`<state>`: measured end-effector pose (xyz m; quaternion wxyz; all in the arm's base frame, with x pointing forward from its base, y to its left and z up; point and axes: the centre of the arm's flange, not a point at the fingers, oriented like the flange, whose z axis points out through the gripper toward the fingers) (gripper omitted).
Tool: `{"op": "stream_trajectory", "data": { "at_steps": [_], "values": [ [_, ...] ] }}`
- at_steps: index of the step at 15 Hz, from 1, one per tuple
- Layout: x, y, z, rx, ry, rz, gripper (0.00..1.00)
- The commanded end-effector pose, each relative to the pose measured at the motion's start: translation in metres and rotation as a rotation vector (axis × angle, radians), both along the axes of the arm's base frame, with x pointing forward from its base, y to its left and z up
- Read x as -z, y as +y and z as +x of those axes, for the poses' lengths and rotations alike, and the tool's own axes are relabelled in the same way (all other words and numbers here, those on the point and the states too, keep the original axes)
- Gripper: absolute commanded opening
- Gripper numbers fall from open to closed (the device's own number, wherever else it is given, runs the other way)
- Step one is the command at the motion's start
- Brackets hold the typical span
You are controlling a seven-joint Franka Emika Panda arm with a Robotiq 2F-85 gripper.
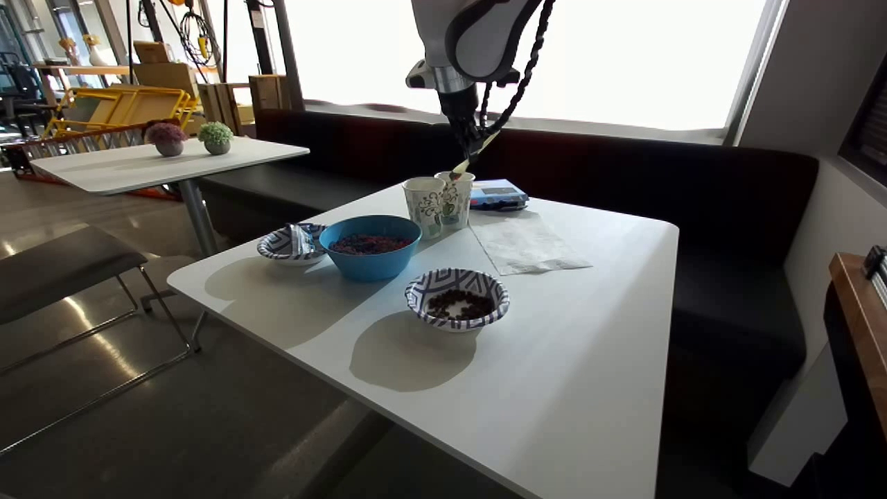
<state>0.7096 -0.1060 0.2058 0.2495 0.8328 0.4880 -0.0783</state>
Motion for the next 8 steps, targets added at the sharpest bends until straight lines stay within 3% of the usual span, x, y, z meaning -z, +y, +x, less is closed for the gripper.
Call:
{"op": "stream_trajectory", "data": {
  "at_steps": [1,8],
  "values": [
    [-0.002,0.011,-0.008,-0.097,0.032,-0.111,0.04],
    [-0.002,0.037,-0.018,-0.298,0.085,-0.294,0.04]
  ]
}}
